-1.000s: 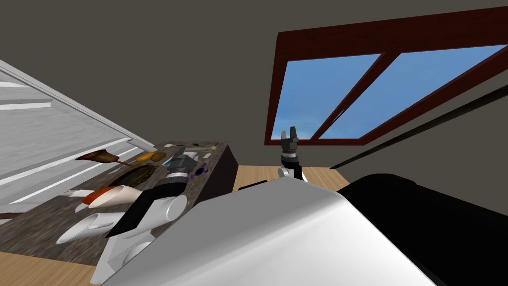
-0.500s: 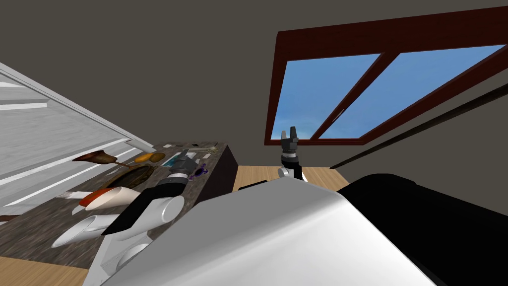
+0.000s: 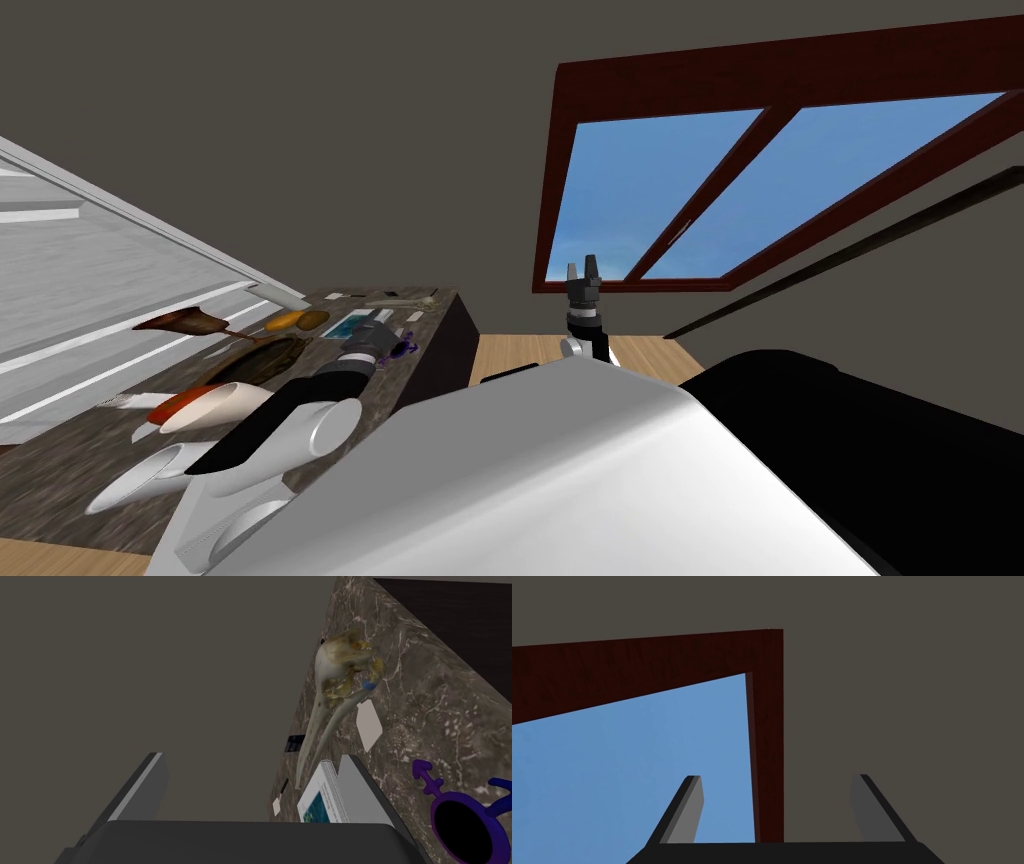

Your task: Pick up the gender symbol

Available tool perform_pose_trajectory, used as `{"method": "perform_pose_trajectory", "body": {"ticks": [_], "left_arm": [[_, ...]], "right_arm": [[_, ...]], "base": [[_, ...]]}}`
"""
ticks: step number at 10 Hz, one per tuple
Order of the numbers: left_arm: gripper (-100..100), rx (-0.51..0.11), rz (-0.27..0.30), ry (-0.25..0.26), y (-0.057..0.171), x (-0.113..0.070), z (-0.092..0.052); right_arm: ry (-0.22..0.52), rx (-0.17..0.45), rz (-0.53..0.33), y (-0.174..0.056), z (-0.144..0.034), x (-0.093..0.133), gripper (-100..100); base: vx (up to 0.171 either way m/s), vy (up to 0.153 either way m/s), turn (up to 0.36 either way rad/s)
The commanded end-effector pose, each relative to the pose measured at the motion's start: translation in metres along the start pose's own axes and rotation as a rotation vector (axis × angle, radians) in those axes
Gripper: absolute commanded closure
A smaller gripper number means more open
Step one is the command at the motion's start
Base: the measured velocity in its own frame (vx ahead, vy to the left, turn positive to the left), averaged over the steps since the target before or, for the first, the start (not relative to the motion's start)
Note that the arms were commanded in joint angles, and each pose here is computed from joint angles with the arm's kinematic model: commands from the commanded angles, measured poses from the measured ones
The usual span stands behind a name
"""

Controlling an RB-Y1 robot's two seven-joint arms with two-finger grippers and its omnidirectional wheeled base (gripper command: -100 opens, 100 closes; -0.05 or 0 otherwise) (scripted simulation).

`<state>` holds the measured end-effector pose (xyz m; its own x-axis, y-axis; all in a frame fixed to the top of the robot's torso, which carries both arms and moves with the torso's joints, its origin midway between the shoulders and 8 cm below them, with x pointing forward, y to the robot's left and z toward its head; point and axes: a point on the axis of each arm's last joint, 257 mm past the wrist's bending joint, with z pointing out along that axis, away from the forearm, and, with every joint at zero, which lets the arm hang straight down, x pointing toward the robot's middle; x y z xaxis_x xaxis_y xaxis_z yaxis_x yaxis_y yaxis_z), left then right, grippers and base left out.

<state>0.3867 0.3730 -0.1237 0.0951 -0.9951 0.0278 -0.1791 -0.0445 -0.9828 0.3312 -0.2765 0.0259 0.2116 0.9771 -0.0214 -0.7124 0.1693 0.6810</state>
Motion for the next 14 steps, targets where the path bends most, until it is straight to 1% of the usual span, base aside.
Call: {"method": "perform_pose_trajectory", "body": {"ticks": [1,2,4,5,6,8,9,11,12,14], "left_arm": [[-100,-0.045,-0.004,-0.002,0.011,-0.002,0.001],[-100,-0.079,-0.031,-0.009,0.018,-0.01,0.0],[-100,-0.125,-0.031,-0.011,0.03,-0.011,-0.001],[-100,-0.131,-0.031,-0.012,0.032,-0.011,-0.002],[-100,-0.174,-0.057,-0.021,0.041,-0.02,-0.004],[-100,-0.217,-0.058,-0.024,0.052,-0.02,-0.006],[-100,-0.253,-0.084,-0.036,0.06,-0.029,-0.009],[-100,-0.303,-0.085,-0.039,0.072,-0.03,-0.013],[-100,-0.339,-0.112,-0.054,0.08,-0.04,-0.016],[-100,-0.389,-0.112,-0.057,0.092,-0.04,-0.021]], "right_arm": [[0.0,0.0,0.0,0.0,0.0,0.0,0],[0.0,0.0,0.0,0.0,0.0,0.0,0],[0.0,0.0,0.0,0.0,0.0,0.0,0],[0.0,0.0,0.0,0.0,0.0,0.0,0],[0.0,0.0,0.0,0.0,0.0,0.0,0],[0.0,0.0,0.0,0.0,0.0,0.0,0],[0.0,0.0,0.0,0.0,0.0,0.0,0],[0.0,0.0,0.0,0.0,0.0,0.0,0],[0.0,0.0,0.0,0.0,0.0,0.0,0],[0.0,0.0,0.0,0.0,0.0,0.0,0]], "base": [[0.008,0.004,0.001],[0.02,0.01,-0.038],[0.017,0.01,-0.006],[0.0,0.0,0.0],[0.019,0.007,-0.032],[0.02,0.012,-0.01],[0.023,0.017,-0.036],[0.024,0.011,-0.008],[0.031,0.013,-0.032],[0.025,0.016,-0.009]]}}
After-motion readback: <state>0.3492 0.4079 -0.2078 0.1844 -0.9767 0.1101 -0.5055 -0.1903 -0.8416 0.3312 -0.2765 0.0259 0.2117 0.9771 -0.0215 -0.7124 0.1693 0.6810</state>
